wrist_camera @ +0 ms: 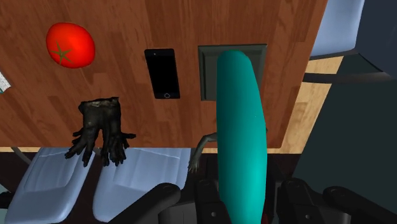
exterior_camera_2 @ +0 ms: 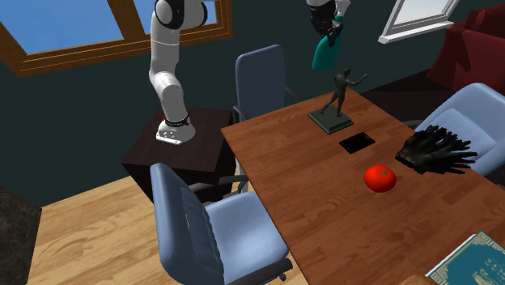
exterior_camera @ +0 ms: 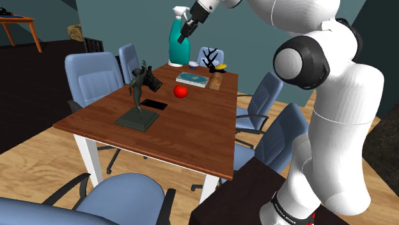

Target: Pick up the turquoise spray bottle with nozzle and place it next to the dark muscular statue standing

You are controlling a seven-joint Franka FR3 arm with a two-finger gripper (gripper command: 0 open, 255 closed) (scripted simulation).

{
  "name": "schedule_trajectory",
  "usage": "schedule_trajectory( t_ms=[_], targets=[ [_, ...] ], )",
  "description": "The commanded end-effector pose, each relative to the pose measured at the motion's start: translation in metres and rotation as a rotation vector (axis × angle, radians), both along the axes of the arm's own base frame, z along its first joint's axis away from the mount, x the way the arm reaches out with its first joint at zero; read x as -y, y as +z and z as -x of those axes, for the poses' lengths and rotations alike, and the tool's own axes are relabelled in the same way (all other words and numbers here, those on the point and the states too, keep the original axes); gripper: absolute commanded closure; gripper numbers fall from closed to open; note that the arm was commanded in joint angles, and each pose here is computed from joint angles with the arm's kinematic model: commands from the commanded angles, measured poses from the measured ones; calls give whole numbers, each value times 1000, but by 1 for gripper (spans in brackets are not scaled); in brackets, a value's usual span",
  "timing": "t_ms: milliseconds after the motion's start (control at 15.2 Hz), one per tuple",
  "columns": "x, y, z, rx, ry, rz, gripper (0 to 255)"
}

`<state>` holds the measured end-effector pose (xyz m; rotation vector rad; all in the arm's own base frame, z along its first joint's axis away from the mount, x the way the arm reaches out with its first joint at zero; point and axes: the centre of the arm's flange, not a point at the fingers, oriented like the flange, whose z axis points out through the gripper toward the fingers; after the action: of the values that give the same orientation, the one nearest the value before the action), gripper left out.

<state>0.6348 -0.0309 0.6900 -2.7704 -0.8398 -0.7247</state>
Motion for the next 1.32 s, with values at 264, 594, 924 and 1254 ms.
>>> schedule_trajectory(
  t_ms=[264, 594, 924, 1254],
  targets=[
    [0, -32, 1, 0, 0, 0, 255],
    [0, -59, 1, 0, 0, 0, 255],
    [0, -85, 1, 0, 0, 0, 255],
    [0, -112, 1, 0, 0, 0, 255]
  ],
)
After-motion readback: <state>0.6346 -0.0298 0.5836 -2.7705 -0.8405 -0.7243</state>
